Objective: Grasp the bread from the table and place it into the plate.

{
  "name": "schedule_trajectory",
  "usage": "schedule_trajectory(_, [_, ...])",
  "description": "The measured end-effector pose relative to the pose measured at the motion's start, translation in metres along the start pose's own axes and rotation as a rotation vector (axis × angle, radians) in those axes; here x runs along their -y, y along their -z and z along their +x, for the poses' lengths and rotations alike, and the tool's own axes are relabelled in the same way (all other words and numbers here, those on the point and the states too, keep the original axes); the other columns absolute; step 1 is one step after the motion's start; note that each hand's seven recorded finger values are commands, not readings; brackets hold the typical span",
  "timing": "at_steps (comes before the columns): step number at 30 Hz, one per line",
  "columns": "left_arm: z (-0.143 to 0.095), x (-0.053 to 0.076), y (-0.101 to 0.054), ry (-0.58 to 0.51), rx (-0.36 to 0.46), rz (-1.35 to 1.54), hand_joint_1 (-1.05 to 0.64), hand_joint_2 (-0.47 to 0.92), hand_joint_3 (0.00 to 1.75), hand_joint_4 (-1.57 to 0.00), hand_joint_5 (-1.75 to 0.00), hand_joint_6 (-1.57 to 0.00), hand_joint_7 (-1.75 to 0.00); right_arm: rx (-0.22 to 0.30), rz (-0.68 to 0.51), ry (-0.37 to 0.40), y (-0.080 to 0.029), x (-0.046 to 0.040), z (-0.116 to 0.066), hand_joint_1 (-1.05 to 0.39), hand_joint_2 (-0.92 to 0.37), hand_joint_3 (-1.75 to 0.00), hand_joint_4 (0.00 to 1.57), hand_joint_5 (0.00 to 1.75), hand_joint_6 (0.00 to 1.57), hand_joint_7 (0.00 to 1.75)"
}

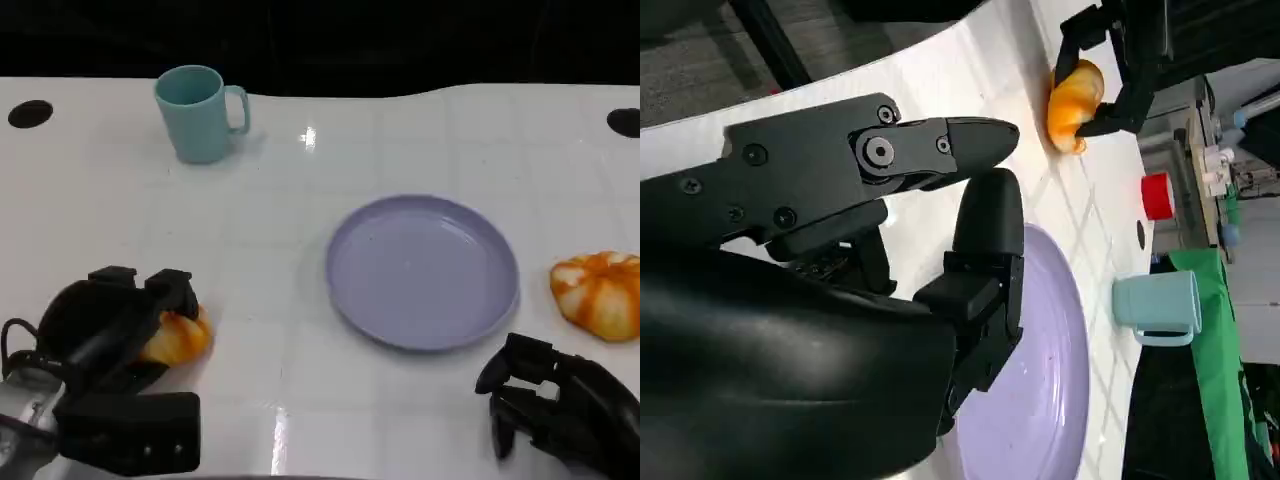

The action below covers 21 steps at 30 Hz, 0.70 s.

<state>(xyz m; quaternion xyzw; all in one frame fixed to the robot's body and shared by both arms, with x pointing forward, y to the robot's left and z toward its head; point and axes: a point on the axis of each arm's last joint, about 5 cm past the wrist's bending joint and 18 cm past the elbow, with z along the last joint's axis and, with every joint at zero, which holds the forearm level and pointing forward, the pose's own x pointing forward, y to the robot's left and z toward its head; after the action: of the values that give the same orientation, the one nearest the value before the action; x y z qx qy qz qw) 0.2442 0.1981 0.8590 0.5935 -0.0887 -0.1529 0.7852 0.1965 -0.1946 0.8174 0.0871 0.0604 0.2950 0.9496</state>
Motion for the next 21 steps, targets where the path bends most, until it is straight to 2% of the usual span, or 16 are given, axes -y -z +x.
schedule_trajectory(10, [0.002, -0.002, -0.003, -0.043, 0.031, -0.033, -0.21, 0.49, 1.46, -0.67, -1.75, -0.49, -1.75, 0.002, 0.002, 0.001, 0.000, 0.0010, 0.001, -0.52, -0.92, -0.24, 0.66, 1.75, 0.70, 1.34])
schedule_trajectory(13, [0.003, -0.005, -0.006, -0.063, 0.054, -0.037, -0.22, 0.61, 1.18, -0.63, -1.75, -0.45, -1.75, 0.005, -0.002, 0.001, 0.000, 0.0011, 0.002, -0.53, -0.92, -0.25, 0.66, 1.75, 0.70, 1.34])
schedule_trajectory(14, [0.004, -0.006, -0.008, -0.074, 0.062, -0.037, -0.24, 0.68, 1.03, -0.62, -1.75, -0.43, -1.75, 0.005, -0.002, 0.001, 0.000, 0.0012, 0.002, -0.52, -0.92, -0.24, 0.66, 1.75, 0.70, 1.33])
schedule_trajectory(15, [0.005, -0.007, -0.009, -0.082, 0.070, -0.037, -0.24, 0.71, 0.97, -0.61, -1.75, -0.42, -1.75, 0.005, -0.002, 0.000, 0.000, 0.0012, 0.002, -0.52, -0.92, -0.24, 0.66, 1.75, 0.70, 1.33])
schedule_trajectory(17, [0.007, -0.011, -0.012, -0.101, 0.087, -0.037, -0.25, 0.73, 0.92, -0.61, -1.75, -0.42, -1.75, 0.005, -0.002, 0.000, 0.000, 0.0012, 0.002, -0.52, -0.92, -0.24, 0.66, 1.75, 0.70, 1.33])
schedule_trajectory(19, [0.008, -0.013, -0.014, -0.111, 0.098, -0.039, -0.21, 0.68, 0.87, -0.62, -1.75, -0.44, -1.75, 0.004, -0.001, 0.000, 0.000, 0.0012, 0.002, -0.53, -0.92, -0.24, 0.66, 1.75, 0.70, 1.33])
schedule_trajectory(21, [0.010, -0.015, -0.015, -0.121, 0.116, -0.044, -0.21, 0.70, 0.89, -0.66, -1.75, -0.48, -1.75, 0.004, -0.001, 0.000, 0.000, 0.0013, 0.002, -0.53, -0.92, -0.24, 0.66, 1.75, 0.70, 1.32])
